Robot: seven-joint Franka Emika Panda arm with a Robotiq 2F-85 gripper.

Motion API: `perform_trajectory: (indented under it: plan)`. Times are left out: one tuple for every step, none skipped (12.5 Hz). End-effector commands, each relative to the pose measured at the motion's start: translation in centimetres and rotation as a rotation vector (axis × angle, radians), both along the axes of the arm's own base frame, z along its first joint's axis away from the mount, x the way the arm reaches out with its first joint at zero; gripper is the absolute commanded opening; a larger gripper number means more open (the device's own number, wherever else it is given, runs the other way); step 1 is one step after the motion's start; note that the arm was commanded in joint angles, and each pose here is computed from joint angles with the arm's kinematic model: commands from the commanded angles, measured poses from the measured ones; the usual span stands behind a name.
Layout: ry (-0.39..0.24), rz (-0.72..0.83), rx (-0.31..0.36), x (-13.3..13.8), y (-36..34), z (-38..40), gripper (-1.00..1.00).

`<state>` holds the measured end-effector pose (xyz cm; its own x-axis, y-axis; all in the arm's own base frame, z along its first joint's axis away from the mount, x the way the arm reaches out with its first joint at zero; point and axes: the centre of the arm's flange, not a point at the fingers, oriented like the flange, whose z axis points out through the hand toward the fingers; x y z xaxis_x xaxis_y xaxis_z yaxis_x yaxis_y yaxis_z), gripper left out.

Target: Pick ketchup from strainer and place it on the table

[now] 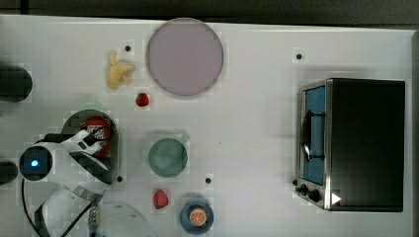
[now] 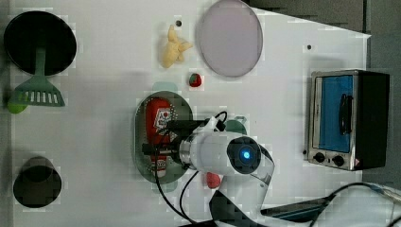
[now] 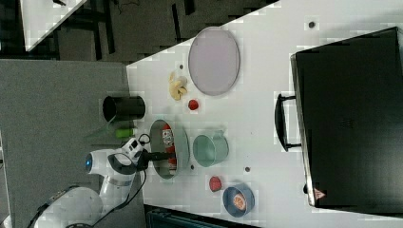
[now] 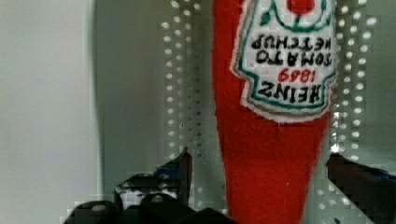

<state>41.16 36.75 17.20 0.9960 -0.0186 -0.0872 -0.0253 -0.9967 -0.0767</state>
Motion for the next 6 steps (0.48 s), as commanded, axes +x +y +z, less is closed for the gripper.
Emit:
perform_trajectory:
  plan:
    - [-0.045, -0.072, 0.026, 2.4, 0.9, 0.1, 1.0]
    - [-0.035, -0.079, 0.025, 2.6, 0.9, -0.7, 0.91]
    - [-0.03, -0.082, 0.022, 2.8, 0.9, -1.2, 0.68]
    - [-0.028, -0.083, 0.022, 2.8, 0.9, -1.3, 0.42]
    - [-0.033, -0.082, 0.023, 2.8, 1.0, -1.1, 0.21]
    - [-0.043, -0.079, 0.021, 2.9, 1.0, -0.5, 0.21]
